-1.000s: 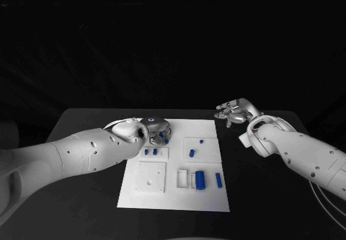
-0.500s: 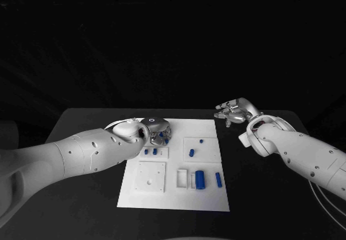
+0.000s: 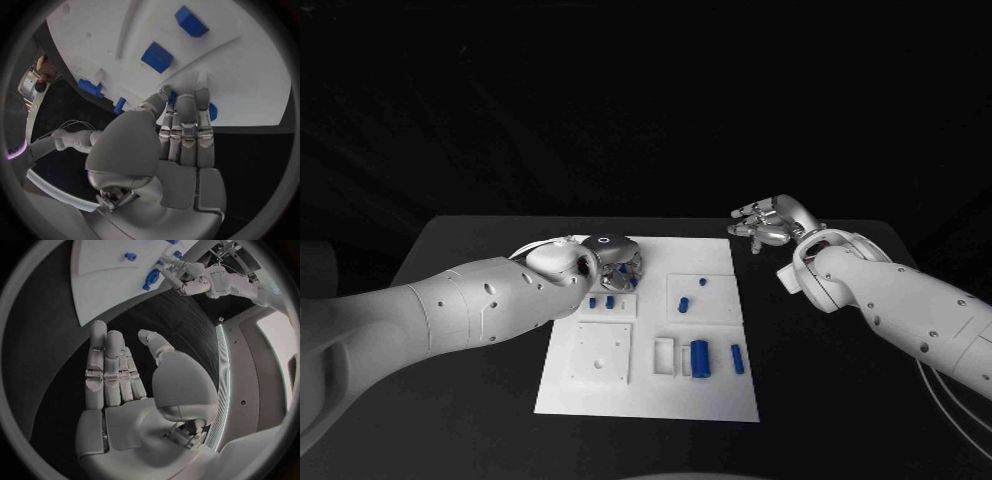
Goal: Assemble the parts on the task board
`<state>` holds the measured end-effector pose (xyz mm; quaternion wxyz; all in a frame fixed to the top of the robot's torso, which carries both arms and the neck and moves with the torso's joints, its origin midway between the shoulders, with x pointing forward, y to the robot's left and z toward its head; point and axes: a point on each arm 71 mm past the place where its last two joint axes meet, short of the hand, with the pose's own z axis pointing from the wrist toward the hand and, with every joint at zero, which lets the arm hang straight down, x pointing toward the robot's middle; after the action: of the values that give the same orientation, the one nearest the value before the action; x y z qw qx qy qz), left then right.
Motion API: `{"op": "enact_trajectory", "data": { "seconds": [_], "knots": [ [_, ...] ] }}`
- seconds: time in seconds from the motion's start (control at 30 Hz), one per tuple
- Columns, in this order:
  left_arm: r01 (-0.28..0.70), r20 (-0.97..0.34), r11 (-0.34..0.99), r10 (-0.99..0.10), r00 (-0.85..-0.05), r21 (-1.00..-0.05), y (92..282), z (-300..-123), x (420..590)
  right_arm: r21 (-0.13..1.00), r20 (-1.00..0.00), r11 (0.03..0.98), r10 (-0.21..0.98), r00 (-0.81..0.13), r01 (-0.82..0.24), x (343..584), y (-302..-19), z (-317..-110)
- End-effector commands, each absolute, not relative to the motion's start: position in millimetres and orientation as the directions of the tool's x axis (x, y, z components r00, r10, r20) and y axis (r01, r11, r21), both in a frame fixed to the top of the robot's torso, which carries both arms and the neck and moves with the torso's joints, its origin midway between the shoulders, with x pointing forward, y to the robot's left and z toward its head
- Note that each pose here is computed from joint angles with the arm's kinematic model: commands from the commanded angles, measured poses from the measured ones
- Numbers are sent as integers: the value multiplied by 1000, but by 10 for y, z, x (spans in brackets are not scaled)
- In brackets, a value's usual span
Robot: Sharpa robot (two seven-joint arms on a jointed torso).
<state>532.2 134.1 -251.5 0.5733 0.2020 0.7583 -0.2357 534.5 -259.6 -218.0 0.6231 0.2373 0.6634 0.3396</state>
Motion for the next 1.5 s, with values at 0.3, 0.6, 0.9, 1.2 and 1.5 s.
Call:
{"op": "enact_trajectory", "data": {
  "seconds": [0.3,0.6,0.9,1.2,1.5],
  "knots": [
    [571,-963,811,36,-266,-127,1343,-2550,5308,748,-664,653,738,-120,-120,5343,-2577,-2177],
    [568,-970,813,13,-243,-132,1369,-2531,5307,748,-664,653,738,-120,-120,5344,-2573,-2177],
    [558,-971,810,-54,-234,-180,1430,-2451,5242,747,-665,655,738,-117,-118,5343,-2592,-2177],
    [533,-962,810,-137,-236,-246,1539,-2255,5178,745,-667,658,736,-113,-115,5342,-2623,-2177],
    [490,-954,831,-154,-256,-265,1774,-2212,5134,743,-670,661,735,-109,-111,5340,-2652,-2175]
  ]
}}
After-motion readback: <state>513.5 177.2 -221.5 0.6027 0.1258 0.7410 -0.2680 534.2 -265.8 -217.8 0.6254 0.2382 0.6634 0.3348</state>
